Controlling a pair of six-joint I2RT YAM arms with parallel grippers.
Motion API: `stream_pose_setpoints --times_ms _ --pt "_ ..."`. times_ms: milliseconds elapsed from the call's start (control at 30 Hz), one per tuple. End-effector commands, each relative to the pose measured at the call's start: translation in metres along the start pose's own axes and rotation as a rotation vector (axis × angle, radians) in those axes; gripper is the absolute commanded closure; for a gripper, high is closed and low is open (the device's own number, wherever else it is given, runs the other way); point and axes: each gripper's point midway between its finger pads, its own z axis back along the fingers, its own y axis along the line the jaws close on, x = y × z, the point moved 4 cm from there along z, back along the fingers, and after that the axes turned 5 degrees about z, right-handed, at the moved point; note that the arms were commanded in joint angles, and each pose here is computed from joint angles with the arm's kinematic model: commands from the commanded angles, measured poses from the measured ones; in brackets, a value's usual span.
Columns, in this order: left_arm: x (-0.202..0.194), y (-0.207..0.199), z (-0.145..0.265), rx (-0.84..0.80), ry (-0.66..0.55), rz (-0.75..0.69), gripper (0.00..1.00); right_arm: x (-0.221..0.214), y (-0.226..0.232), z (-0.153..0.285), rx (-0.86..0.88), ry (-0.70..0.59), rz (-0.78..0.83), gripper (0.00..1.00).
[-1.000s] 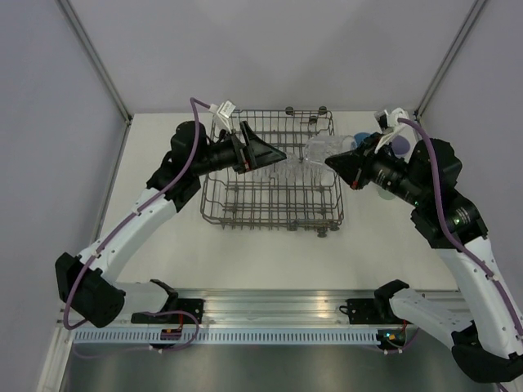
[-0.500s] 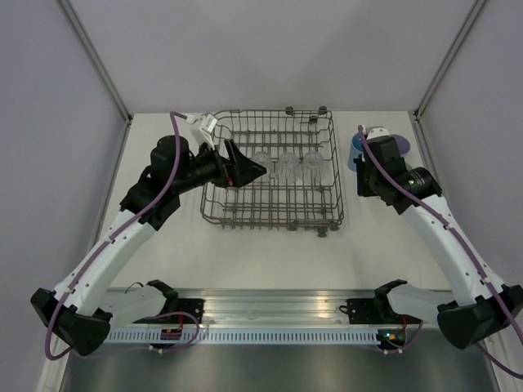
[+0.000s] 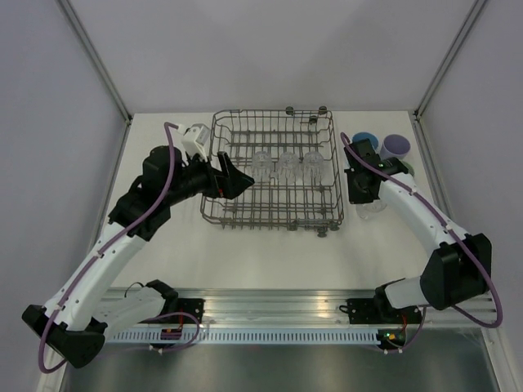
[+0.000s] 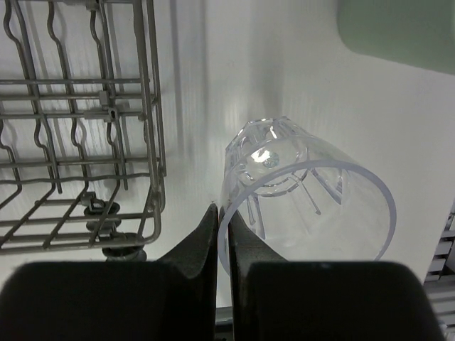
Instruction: Unload the cups from the dish rack
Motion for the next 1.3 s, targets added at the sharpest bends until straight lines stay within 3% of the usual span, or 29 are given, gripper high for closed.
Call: stream_pose_setpoints --times_ms 0,300,833,1067,1267 --pt "-0.001 0.007 0.000 0.021 -0.002 -0.054 0.00 0.037 0.003 -0.009 -0.022 -0.072 -0.022 1.00" --pt "-0.003 0.011 0.008 0.041 -0.016 -0.091 0.00 0.062 0.013 -0.059 -0.015 0.001 -0.003 0.99" --pt "-0.006 0.020 0.006 0.090 -0.007 -0.104 0.00 0.073 0.006 -0.095 0.007 0.059 0.008 0.96" --pt "-0.007 0.020 0.005 0.087 0.003 -0.099 0.00 0.073 0.005 -0.085 0.038 0.051 -0.010 0.75" --pt "-0.006 0.019 0.004 0.083 -0.002 -0.094 0.00 0.082 -0.002 -0.064 0.027 -0.004 -0.022 0.68"
